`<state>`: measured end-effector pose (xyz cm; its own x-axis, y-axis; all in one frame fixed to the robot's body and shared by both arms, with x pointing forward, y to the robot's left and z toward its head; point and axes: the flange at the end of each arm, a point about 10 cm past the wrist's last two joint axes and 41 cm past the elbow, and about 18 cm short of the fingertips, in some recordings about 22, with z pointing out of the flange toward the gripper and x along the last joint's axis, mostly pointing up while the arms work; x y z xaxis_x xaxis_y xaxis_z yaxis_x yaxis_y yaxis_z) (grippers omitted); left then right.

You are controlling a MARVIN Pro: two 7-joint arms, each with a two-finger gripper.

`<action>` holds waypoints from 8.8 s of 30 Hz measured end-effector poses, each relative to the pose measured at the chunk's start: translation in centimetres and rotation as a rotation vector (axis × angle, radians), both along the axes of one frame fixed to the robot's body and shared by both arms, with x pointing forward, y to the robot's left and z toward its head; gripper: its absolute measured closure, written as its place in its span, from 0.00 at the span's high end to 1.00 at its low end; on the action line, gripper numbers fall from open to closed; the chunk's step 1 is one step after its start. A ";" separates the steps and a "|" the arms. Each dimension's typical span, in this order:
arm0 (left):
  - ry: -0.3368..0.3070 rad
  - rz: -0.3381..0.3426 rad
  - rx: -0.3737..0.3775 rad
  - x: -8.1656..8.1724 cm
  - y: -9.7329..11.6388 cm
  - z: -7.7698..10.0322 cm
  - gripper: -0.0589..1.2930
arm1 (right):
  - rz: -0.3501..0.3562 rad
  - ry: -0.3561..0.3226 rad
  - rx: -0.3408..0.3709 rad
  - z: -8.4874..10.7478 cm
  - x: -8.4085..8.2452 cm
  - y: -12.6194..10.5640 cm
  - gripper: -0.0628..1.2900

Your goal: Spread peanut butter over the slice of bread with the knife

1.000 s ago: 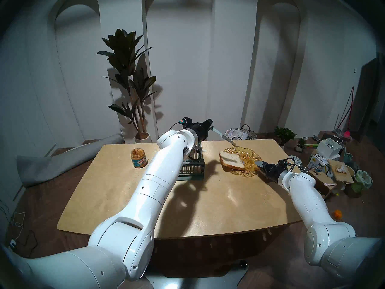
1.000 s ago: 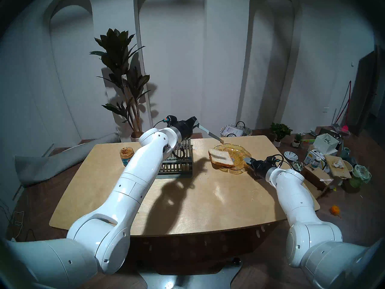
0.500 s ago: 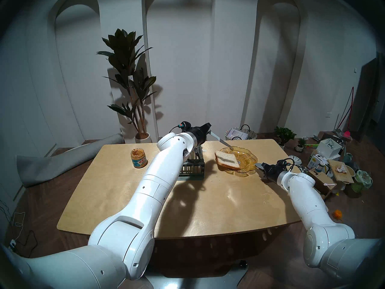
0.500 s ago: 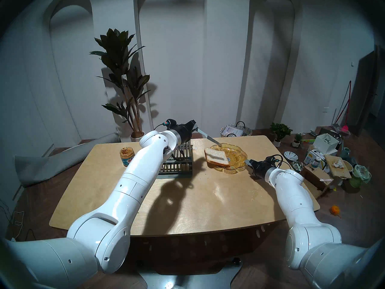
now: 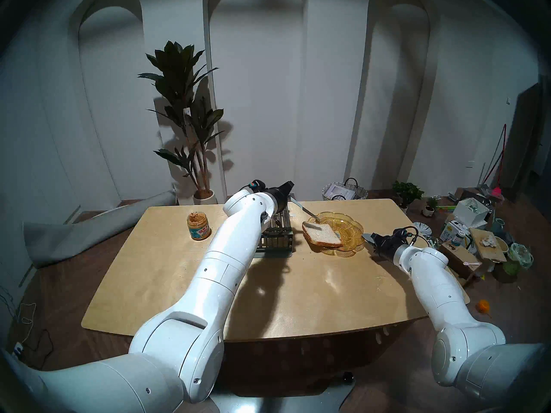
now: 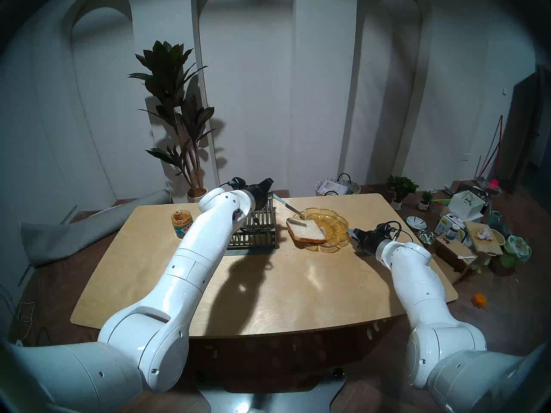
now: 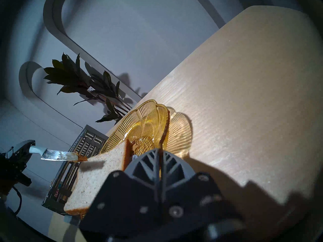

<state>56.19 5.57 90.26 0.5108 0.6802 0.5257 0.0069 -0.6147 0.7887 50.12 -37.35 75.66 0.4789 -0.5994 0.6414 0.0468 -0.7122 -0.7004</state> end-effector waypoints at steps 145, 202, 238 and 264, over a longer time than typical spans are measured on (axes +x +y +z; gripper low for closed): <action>-0.105 0.257 0.132 -9.0 -6.3 -7.3 0.02 | -0.047 0.006 0.011 0.1 1.5 -0.6 0.02; -0.186 0.249 0.102 -11.2 -2.2 -2.0 0.02 | -0.060 -0.015 0.002 -0.1 1.8 -0.7 0.02; -0.258 0.229 0.078 -12.7 -2.8 1.1 0.02 | -0.027 -0.099 -0.008 3.7 1.3 -2.0 0.93; -0.653 0.343 0.363 -13.7 2.8 5.5 0.02 | 0.016 -0.569 -0.350 14.4 1.1 -2.2 0.93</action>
